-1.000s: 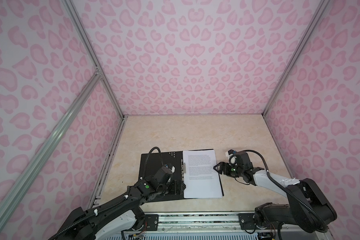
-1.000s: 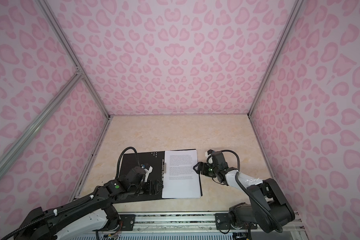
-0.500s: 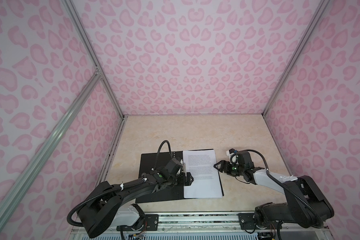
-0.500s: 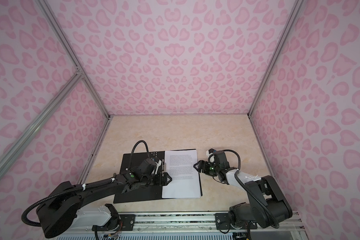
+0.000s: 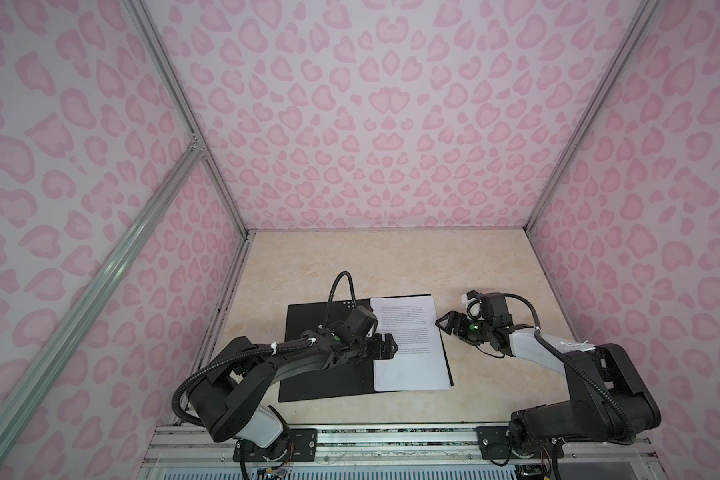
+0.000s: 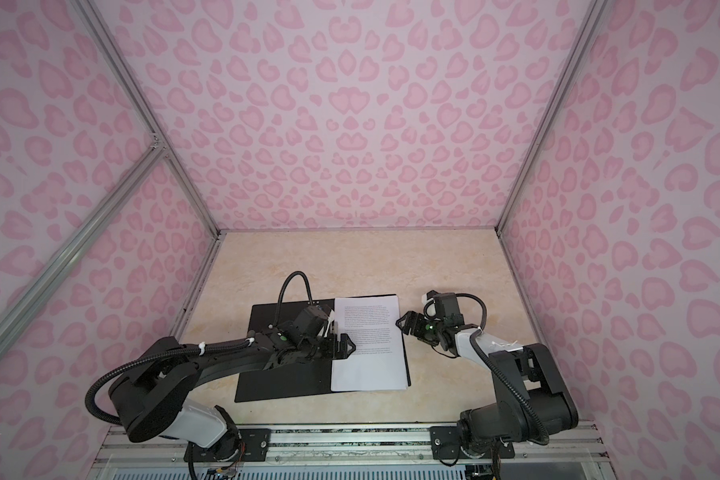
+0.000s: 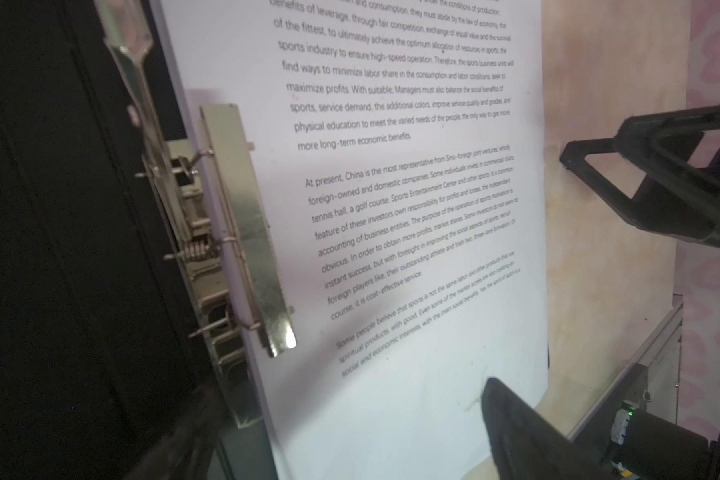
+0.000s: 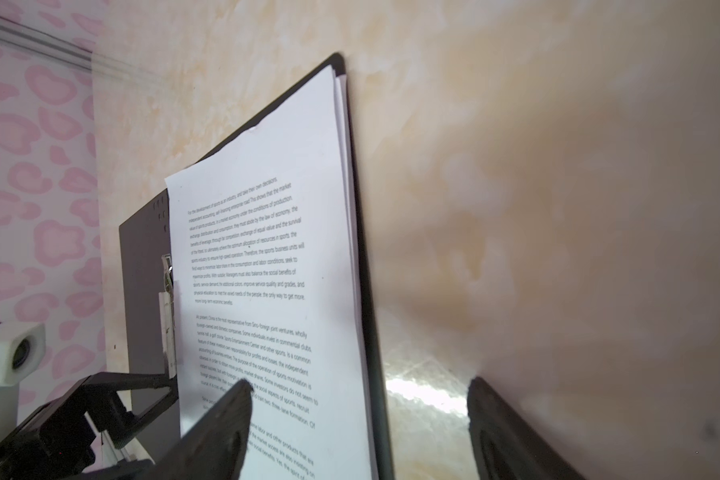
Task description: Put the files into the folder
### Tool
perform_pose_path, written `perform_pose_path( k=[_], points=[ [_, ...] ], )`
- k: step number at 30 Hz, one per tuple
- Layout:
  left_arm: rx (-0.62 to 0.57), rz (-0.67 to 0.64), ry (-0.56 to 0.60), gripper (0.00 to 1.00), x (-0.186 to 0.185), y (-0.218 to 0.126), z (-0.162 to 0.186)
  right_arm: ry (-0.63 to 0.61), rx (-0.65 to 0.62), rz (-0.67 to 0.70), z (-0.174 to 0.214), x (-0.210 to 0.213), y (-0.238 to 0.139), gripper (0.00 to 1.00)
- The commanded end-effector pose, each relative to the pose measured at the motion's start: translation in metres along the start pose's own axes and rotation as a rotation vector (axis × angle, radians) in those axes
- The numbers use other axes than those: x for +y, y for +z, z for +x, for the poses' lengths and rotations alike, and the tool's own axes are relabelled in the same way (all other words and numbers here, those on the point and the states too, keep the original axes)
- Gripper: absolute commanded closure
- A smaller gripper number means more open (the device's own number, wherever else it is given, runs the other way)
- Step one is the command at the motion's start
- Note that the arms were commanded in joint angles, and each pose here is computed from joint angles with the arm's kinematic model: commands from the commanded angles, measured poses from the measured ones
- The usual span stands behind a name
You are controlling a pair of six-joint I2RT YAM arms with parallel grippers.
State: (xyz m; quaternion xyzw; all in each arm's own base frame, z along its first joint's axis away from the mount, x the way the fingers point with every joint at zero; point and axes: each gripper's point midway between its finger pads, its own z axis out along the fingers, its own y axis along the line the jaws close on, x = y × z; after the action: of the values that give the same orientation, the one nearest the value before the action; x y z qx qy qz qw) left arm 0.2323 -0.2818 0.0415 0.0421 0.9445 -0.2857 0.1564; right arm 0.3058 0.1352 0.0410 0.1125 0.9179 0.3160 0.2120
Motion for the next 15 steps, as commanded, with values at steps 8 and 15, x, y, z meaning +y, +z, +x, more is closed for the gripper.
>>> perform_pose_path(
  k=[8,15],
  points=[
    [-0.025,0.068,-0.024,0.02,-0.016,0.0,-0.018,0.006,0.006,0.078,-0.042,0.0,0.021,0.23],
    [-0.067,0.156,-0.042,0.03,-0.02,-0.029,-0.035,-0.005,0.034,0.09,-0.057,0.007,0.035,0.24]
  ],
)
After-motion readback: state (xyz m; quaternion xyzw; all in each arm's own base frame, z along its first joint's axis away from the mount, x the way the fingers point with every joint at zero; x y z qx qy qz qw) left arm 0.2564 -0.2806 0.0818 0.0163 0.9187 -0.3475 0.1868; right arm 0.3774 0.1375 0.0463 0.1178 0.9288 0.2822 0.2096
